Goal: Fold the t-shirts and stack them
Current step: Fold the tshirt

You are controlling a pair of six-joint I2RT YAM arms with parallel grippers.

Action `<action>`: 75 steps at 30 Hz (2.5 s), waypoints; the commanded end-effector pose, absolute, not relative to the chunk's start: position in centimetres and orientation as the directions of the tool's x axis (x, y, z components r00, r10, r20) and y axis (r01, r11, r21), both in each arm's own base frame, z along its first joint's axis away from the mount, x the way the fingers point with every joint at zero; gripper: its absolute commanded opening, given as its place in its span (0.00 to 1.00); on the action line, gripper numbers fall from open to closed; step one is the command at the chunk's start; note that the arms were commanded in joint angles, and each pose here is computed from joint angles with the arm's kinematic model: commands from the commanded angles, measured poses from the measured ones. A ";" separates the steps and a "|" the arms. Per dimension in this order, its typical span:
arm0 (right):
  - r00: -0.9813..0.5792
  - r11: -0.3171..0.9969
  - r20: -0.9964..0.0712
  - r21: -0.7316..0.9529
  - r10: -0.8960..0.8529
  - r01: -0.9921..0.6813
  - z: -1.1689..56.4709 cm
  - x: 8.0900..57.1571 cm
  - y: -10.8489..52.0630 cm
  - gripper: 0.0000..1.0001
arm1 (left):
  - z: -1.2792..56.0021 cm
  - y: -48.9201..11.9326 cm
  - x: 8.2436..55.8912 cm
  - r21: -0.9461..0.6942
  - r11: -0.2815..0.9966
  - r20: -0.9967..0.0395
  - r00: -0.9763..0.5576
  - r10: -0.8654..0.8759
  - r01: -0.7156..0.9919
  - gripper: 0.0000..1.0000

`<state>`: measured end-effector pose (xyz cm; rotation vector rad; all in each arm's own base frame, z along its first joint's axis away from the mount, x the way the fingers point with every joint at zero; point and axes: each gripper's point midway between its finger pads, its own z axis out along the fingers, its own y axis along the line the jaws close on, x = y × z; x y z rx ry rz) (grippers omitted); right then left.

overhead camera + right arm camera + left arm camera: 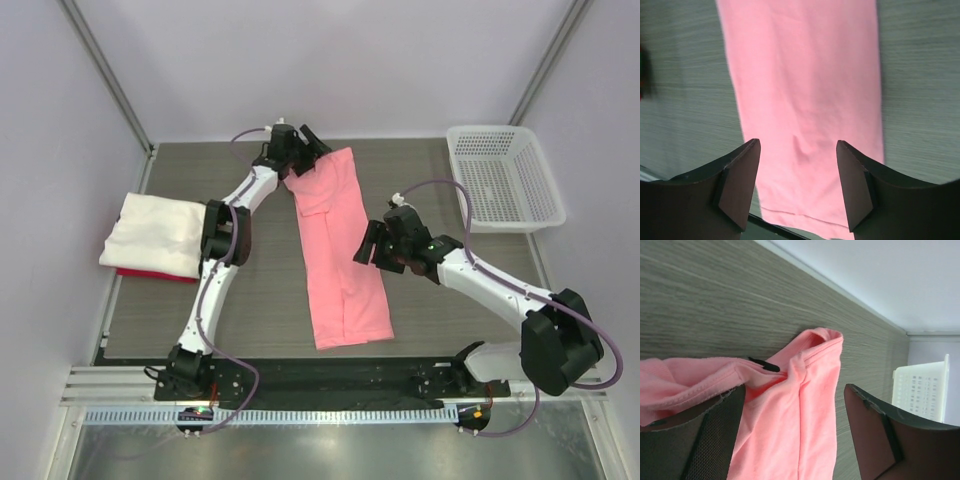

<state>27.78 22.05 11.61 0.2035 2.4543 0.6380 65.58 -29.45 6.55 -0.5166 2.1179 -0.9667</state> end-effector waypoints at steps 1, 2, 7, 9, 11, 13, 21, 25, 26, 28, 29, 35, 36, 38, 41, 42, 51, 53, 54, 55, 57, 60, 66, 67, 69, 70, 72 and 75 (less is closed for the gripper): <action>-0.845 0.905 -0.492 0.425 0.211 -0.022 10.1 26.0 20.5 0.68 | 12.6 -30.9 66.7 -0.816 0.566 -0.512 -0.605 -0.610 0.119 0.82; -0.855 0.918 -0.479 0.396 0.199 -0.009 9.2 25.5 19.9 0.68 | 13.2 -31.0 66.6 -0.812 0.567 -0.523 -0.603 -0.602 0.138 0.85; -0.894 0.959 -0.410 0.274 0.180 0.068 5.6 22.6 16.6 0.65 | 18.7 -30.5 64.7 -0.778 0.590 -0.587 -0.581 -0.564 0.214 0.89; -0.908 0.958 -0.375 0.274 0.187 0.084 4.4 21.0 16.2 0.58 | 18.8 -29.6 64.0 -0.749 0.632 -0.611 -0.576 -0.544 0.198 0.87; -0.920 0.958 -0.345 0.273 0.186 0.091 3.5 19.4 15.8 0.57 | 21.5 -28.7 62.9 -0.733 0.651 -0.628 -0.568 -0.532 0.200 0.86; -0.920 0.951 -0.334 0.293 0.202 0.103 3.4 18.4 16.0 0.54 | 23.5 -28.2 61.5 -0.722 0.663 -0.634 -0.573 -0.520 0.197 0.86; -0.941 0.954 -0.291 0.285 0.175 0.090 2.1 15.0 15.9 0.41 | 22.6 -26.4 50.4 -0.685 0.715 -0.542 -0.753 -0.373 0.139 0.81; -0.956 0.960 -0.257 0.271 0.143 0.071 1.2 13.6 16.3 0.32 | 20.3 -25.1 43.6 -0.656 0.749 -0.494 -0.804 -0.330 0.096 0.81; -0.956 0.958 -0.256 0.277 0.143 0.070 1.3 13.5 16.5 0.29 | 19.3 -24.4 40.6 -0.649 0.757 -0.470 -0.824 -0.316 0.079 0.81; -0.957 0.955 -0.253 0.291 0.142 0.065 1.4 12.8 17.0 0.27 | 17.9 -24.9 36.8 -0.632 0.770 -0.451 -0.850 -0.271 0.090 0.81; -0.957 0.952 -0.253 0.300 0.145 0.065 1.5 12.6 17.1 0.19 | 14.9 -24.2 33.9 -0.599 0.799 -0.406 -0.881 -0.245 0.054 0.81; -0.960 0.943 -0.243 0.330 0.139 0.053 1.6 11.4 18.4 0.02 | 11.0 -22.9 22.3 -0.546 0.837 -0.326 -0.925 -0.197 0.014 0.81; -0.960 0.940 -0.244 0.338 0.137 0.048 1.8 11.3 18.7 0.01 | 11.7 -22.9 20.8 -0.558 0.829 -0.342 -0.920 -0.191 0.035 0.79; -0.959 0.935 -0.246 0.352 0.141 0.047 2.0 11.2 19.1 0.01 | 10.3 -21.3 18.4 -0.535 0.844 -0.305 -0.927 -0.219 -0.023 0.77; -0.957 0.927 -0.247 0.371 0.150 0.050 2.3 11.0 19.5 0.01 | 10.4 -20.7 15.2 -0.584 0.810 -0.277 -0.926 -0.256 -0.050 0.56; -0.957 0.927 -0.246 0.372 0.153 0.053 2.4 11.0 19.5 0.01 | 10.5 -20.6 14.7 -0.597 0.800 -0.274 -0.924 -0.267 -0.054 0.52; -0.955 0.917 -0.245 0.395 0.165 0.057 2.5 10.6 19.8 0.01 | 8.2 -22.2 11.3 -0.648 0.756 -0.179 -0.946 -0.270 -0.094 0.54; -0.953 0.916 -0.251 0.398 0.167 0.055 2.5 10.7 19.9 0.01 | 7.4 -22.7 10.7 -0.643 0.760 -0.163 -0.953 -0.255 -0.094 0.57; -0.953 0.915 -0.251 0.399 0.167 0.055 2.6 10.7 19.9 0.01 | 7.6 -23.3 10.9 -0.660 0.745 -0.160 -0.951 -0.263 -0.095 0.57; -0.953 0.913 -0.252 0.403 0.169 0.056 2.6 10.7 20.0 0.01 | 7.1 -23.5 10.7 -0.657 0.747 -0.155 -0.953 -0.260 -0.096 0.57; -0.952 0.913 -0.255 0.404 0.171 0.056 2.6 10.7 20.1 0.01 | 6.5 -24.2 10.4 -0.650 0.754 -0.144 -0.959 -0.244 -0.095 0.57; -0.950 0.915 -0.259 0.400 0.172 0.056 2.5 10.8 20.1 0.01 | 5.3 -24.8 10.1 -0.627 0.774 -0.132 -0.967 -0.220 -0.091 0.56; -0.952 0.916 -0.254 0.397 0.170 0.058 2.3 10.6 20.1 0.01 | 4.3 -25.1 10.1 -0.599 0.794 -0.124 -0.967 -0.221 -0.104 0.46; -0.951 0.915 -0.256 0.398 0.171 0.057 2.4 10.6 20.1 0.01 | 4.2 -25.1 10.1 -0.595 0.797 -0.125 -0.967 -0.221 -0.105 0.46; -0.951 0.915 -0.257 0.400 0.171 0.057 2.4 10.6 20.1 0.01 | 4.0 -25.2 10.0 -0.586 0.803 -0.123 -0.969 -0.216 -0.105 0.46; -0.952 0.915 -0.256 0.400 0.171 0.056 2.4 10.6 20.1 0.01 | 3.7 -25.2 9.9 -0.577 0.809 -0.118 -0.969 -0.215 -0.109 0.45; -0.952 0.914 -0.255 0.401 0.171 0.057 2.4 10.6 20.2 0.01 | 3.4 -25.2 9.9 -0.569 0.815 -0.119 -0.970 -0.214 -0.109 0.46; -0.951 0.913 -0.257 0.405 0.170 0.054 2.6 10.6 20.3 0.01 | 3.1 -25.4 9.8 -0.562 0.820 -0.117 -0.971 -0.206 -0.106 0.44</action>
